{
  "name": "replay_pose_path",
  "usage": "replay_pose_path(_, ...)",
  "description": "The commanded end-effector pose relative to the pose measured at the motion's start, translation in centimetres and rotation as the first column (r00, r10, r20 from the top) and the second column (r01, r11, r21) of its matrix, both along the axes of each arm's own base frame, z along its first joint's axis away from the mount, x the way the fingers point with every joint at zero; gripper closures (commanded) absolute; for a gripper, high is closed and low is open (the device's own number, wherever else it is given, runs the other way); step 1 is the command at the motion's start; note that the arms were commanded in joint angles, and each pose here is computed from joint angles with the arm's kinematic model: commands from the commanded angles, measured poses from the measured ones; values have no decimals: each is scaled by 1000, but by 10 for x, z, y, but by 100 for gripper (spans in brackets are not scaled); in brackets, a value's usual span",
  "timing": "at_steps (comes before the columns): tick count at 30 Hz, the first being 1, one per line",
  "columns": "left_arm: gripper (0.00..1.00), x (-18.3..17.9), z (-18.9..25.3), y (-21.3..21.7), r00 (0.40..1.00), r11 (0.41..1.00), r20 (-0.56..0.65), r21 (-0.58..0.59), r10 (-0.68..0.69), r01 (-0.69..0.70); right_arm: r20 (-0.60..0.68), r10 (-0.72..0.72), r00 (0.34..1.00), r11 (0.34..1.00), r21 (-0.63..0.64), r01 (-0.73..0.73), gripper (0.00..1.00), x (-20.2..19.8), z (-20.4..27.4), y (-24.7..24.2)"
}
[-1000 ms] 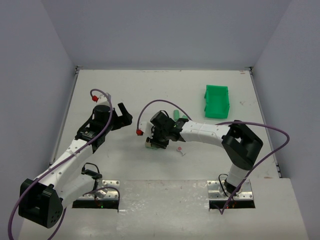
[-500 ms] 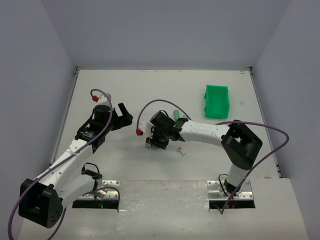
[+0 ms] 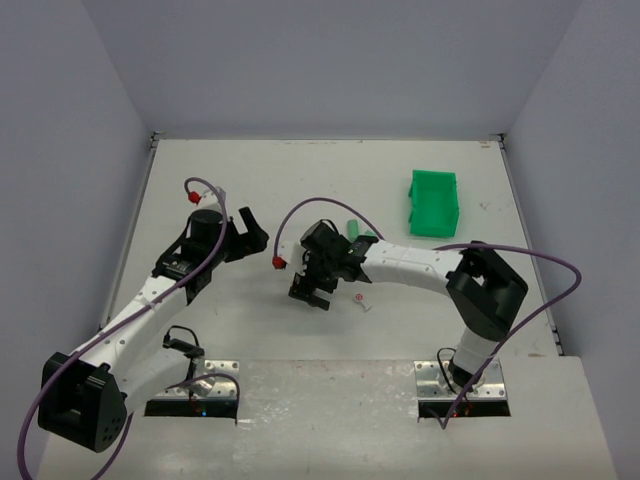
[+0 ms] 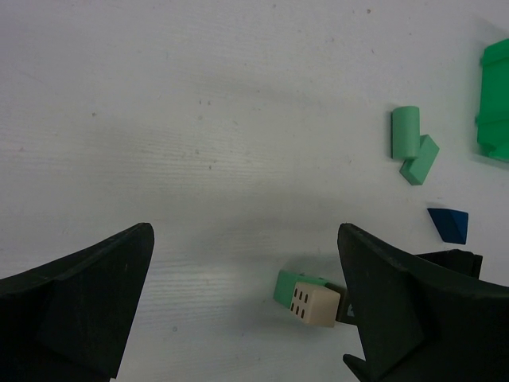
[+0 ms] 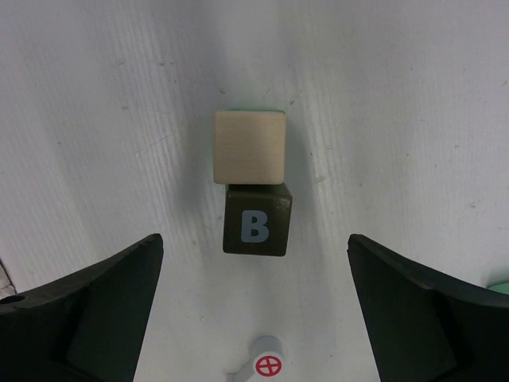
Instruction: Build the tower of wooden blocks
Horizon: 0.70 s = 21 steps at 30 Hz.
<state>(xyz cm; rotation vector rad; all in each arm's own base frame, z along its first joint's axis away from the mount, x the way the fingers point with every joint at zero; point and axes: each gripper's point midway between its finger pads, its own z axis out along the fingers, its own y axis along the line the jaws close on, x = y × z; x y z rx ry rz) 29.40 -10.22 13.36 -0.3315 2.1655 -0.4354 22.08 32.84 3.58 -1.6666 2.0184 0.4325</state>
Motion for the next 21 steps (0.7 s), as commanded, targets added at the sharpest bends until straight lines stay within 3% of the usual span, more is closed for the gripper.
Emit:
replay_pose_path(1, 0, 0, 7, -8, 1000, 998, 24, -56, -10, 11, 52, -13, 999, 995, 102, 8, 1, 1, 38, 8)
replay_pose_path(6, 0, -15, -11, -16, 998, 994, -45, -106, -33, 28, 71, -120, 990, 988, 107, 112, 1, -2, 42, -15)
replay_pose_path(12, 0, -37, -48, -14, 986, 994, -166, -112, -32, 13, 125, -333, 935, 942, 82, 324, 1, 12, 33, -46)
replay_pose_path(21, 0, -53, -89, -12, 953, 997, -299, -69, -56, 37, 123, -469, 875, 883, 92, 460, 1, 37, 24, -47)
